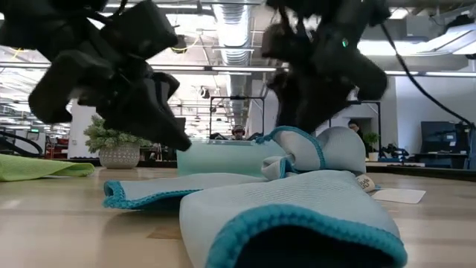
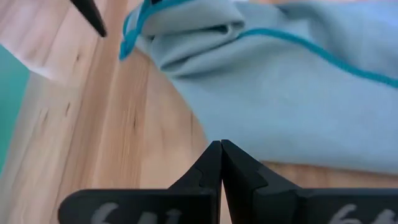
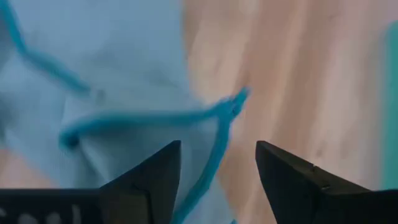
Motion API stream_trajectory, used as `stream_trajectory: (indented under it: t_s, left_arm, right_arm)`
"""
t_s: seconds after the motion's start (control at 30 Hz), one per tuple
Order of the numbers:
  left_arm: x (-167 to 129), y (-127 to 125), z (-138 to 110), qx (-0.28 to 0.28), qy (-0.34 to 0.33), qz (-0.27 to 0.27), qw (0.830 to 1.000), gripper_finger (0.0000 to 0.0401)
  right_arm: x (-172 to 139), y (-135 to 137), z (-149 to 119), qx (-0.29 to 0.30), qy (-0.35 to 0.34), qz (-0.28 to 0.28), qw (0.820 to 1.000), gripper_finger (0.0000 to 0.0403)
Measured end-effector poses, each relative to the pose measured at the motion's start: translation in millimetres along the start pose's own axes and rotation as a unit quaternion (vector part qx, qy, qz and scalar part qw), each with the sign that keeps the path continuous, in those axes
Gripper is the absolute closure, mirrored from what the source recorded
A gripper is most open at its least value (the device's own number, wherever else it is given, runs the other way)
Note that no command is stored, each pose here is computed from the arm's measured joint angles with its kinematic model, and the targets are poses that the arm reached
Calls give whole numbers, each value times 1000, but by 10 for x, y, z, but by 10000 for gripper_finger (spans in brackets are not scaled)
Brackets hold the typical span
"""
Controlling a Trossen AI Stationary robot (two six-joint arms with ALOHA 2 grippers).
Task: Fold microfiber towels
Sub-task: Fold the blue towel
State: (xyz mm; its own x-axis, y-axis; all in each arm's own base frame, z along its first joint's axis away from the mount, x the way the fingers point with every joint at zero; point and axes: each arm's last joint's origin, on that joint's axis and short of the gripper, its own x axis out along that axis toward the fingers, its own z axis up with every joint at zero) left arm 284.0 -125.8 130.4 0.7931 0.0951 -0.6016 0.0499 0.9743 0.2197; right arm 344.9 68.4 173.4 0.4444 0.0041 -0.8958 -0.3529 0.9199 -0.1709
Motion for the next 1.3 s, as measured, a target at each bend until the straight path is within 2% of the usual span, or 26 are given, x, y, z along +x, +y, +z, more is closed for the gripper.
stream_trajectory:
  t_s: [0.13, 0.23, 0.37, 0.53, 0.57, 0.63, 0.77, 0.83, 0.93, 1.0, 1.1, 1.2, 1.3]
  left_arm:
    - [82, -37, -36, 7, -1, -5, 1000, 401]
    - [95, -50, -47, 11, 1, -14, 1000, 401]
    - [95, -45, -40, 13, -2, -11, 1000, 401]
    - [58, -85, 39, 36, -17, -9, 999, 401]
    - [27, -93, 72, 42, -23, 2, 999, 401]
    - [-17, -140, 152, 45, -41, 19, 998, 401]
    - [-127, -240, 193, 66, -46, 33, 996, 401]
    - [-172, -283, 186, 74, -48, 41, 995, 401]
    - [-186, -305, 165, 80, -41, 41, 995, 401]
    - [-184, -303, 160, 70, -40, 38, 996, 401]
    - [-152, -265, 162, 49, -37, 14, 998, 399]
    - [-124, -262, 161, 51, -45, -21, 997, 379]
    - [-66, -336, 130, 96, -57, -65, 992, 339]
  right_arm:
    - [248, -68, -27, -18, -17, 94, 995, 181]
    - [290, -82, -52, -8, -23, 143, 989, 196]
    - [269, -74, -46, -4, -21, 140, 990, 248]
    - [65, -103, -1, 5, -36, 119, 992, 373]
    - [6, -103, 4, 7, -38, 116, 992, 386]
    - [-126, -84, 20, 20, -39, 86, 995, 387]
    - [-421, -43, 4, 47, -17, -48, 998, 391]
    - [-572, -49, -22, 86, -14, -105, 991, 397]
    - [-815, -39, -135, 184, 1, -169, 968, 390]
    - [-937, -16, -205, 239, 8, -188, 953, 383]
    - [-1059, 55, -309, 281, 26, -208, 937, 379]
    - [-1082, 129, -403, 295, 38, -226, 928, 384]
    - [-1010, 198, -464, 295, 47, -228, 927, 389]
